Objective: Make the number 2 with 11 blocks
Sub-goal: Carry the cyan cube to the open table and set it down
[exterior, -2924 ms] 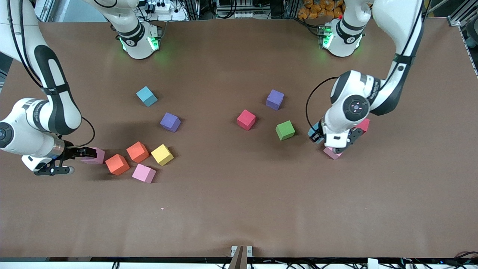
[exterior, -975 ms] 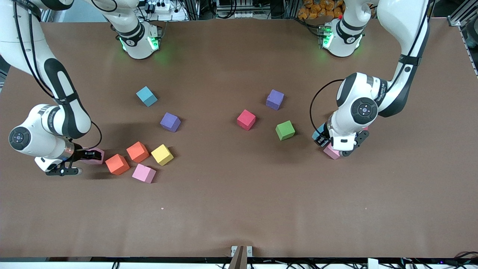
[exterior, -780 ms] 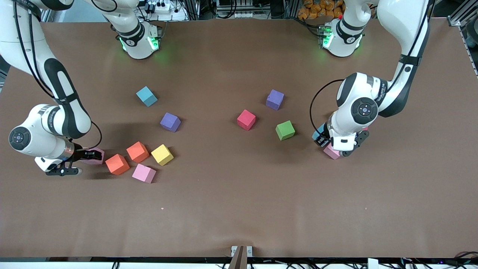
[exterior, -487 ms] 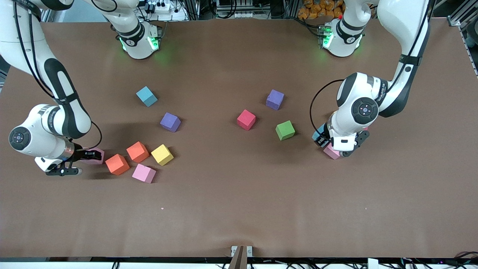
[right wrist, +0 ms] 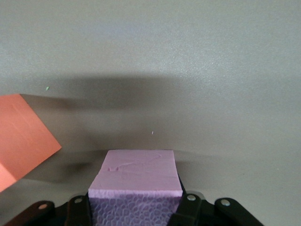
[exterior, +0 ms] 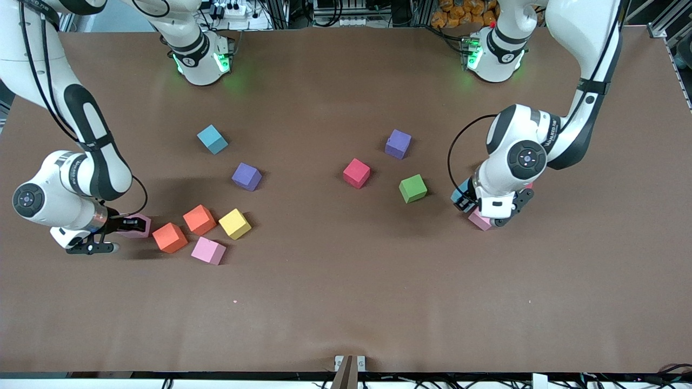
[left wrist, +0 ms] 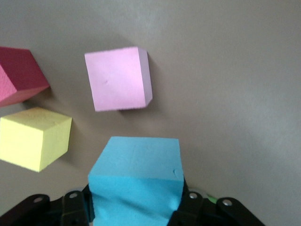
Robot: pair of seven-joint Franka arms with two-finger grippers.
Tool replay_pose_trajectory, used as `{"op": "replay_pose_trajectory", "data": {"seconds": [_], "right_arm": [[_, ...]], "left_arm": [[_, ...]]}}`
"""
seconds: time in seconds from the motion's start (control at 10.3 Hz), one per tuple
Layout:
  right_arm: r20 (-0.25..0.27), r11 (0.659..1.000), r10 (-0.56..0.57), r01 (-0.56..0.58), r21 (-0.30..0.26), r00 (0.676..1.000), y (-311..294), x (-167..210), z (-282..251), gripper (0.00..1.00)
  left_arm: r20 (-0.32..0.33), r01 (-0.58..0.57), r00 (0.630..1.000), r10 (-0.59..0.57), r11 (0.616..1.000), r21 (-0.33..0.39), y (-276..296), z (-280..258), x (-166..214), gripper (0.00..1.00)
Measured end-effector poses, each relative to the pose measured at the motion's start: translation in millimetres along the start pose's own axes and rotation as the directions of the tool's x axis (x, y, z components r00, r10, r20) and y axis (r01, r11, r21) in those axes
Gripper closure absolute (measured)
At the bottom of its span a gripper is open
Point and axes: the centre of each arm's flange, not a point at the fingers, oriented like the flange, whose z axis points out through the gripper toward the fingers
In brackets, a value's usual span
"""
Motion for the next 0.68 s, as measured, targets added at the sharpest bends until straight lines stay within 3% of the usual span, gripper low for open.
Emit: {"op": "replay_pose_trajectory", "data": {"seconds": [0.1, 0.39, 0.68], "right_arm": [[0.0, 1.0, -0.001, 0.001, 0.0, 1.0, -0.4, 0.2, -0.2, 0.43], [0.003, 1.0, -0.017, 0.017, 0.001, 1.0, -1.3, 1.4, -3.6, 0.43], [0.014, 0.998, -0.056, 0.056, 0.005, 0.998, -7.2, 8.2, -30.5, 0.43]], "left_arm": [[0.013, -0.042, 0.999, 0.041, 0.999, 0.009, 14.1, -2.4, -33.1, 0.39], [0.031, -0.199, 0.979, 0.2, 0.98, -0.027, 60.7, -18.5, -184.3, 0.39], [0.031, -0.382, 0.923, 0.385, 0.921, -0.073, 72.1, -15.5, -303.6, 0.39]]}}
